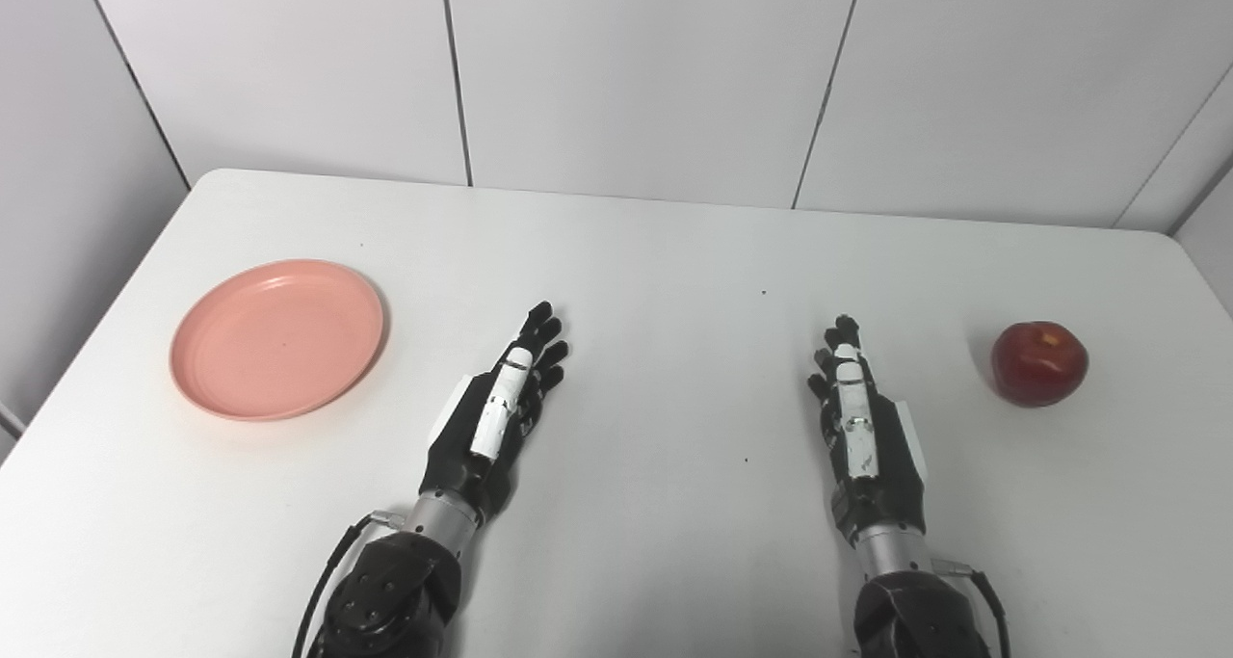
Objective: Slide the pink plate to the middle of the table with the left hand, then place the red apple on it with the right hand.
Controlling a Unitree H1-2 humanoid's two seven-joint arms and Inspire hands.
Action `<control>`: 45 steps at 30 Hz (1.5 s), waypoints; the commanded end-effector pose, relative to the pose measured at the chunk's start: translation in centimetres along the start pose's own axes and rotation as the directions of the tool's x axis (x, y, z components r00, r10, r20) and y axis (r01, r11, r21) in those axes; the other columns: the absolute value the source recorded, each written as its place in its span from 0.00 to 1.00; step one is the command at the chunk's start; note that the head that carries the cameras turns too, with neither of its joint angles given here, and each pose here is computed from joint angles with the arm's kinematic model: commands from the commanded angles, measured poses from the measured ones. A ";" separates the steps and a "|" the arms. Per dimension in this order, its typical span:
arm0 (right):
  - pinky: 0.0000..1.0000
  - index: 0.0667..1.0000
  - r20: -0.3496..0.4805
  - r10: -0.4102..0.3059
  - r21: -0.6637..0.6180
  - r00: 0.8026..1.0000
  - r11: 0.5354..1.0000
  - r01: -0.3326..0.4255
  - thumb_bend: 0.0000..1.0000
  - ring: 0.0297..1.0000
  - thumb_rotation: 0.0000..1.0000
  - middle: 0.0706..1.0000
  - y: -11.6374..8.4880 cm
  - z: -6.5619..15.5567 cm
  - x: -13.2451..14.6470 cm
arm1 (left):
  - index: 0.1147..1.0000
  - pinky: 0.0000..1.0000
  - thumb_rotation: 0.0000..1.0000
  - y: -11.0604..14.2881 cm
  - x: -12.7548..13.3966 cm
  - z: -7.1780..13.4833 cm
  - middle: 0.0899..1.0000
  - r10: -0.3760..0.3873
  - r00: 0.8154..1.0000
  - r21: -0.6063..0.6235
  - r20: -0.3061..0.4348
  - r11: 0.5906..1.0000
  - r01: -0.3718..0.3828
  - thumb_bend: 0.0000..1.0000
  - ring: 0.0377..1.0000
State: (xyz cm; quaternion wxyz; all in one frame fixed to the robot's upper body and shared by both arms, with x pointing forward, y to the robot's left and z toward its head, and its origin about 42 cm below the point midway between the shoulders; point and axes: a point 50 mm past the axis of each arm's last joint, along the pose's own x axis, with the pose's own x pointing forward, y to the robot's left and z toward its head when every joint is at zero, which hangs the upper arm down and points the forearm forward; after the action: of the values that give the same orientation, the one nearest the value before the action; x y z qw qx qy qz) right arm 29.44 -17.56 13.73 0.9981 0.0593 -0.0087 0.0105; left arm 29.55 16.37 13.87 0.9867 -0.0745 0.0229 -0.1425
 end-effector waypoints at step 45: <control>1.00 0.98 0.049 0.002 -0.052 0.999 0.999 0.001 0.17 1.00 1.00 0.99 -2.3 -0.2 -0.3 | 0.97 0.97 1.00 -3.2 1.8 -1.7 0.97 -0.057 0.998 0.013 0.029 0.998 0.056 0.40 0.96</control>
State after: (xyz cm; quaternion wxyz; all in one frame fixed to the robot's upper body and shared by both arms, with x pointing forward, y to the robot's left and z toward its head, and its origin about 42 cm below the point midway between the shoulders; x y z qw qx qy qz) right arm 29.28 -19.75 12.58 0.9989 0.0377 -0.0257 0.0115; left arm 30.20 13.63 12.50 0.9859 -0.0689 0.0044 -0.1522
